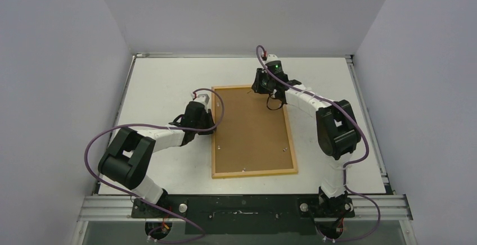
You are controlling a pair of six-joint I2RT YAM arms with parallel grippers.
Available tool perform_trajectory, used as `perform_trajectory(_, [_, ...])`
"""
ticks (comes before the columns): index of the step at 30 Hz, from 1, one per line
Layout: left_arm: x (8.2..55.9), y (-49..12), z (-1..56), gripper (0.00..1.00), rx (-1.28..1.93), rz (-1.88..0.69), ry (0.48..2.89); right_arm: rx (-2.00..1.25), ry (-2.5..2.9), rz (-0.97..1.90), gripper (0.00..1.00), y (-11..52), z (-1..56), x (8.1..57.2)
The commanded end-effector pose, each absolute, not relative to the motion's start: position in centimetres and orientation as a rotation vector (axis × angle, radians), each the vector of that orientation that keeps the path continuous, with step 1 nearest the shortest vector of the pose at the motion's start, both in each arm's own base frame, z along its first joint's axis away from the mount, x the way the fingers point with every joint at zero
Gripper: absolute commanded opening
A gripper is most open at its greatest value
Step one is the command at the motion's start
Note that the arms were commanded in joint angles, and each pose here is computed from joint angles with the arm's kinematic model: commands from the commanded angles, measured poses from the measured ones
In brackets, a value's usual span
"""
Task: Take the photo out of the frame
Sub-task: Release the photo frame item from the photo frame.
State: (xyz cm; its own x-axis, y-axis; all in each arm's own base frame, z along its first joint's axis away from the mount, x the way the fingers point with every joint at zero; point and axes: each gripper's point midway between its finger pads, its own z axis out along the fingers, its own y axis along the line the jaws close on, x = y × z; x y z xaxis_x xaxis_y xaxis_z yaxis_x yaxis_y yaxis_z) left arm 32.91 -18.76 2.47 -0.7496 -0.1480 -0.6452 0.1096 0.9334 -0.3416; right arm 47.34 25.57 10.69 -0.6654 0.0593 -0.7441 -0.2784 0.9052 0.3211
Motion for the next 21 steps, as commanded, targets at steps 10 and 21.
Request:
perform_trajectory(10, [34.1,-19.0,3.4,0.00,-0.014,-0.471,2.344,-0.057,2.157,0.343,0.05,23.2,11.3,50.3])
perform_trajectory(21, [34.1,-19.0,3.3,0.00,-0.015,-0.467,2.346,0.024,2.206,0.155,0.05,20.6,9.5,50.9])
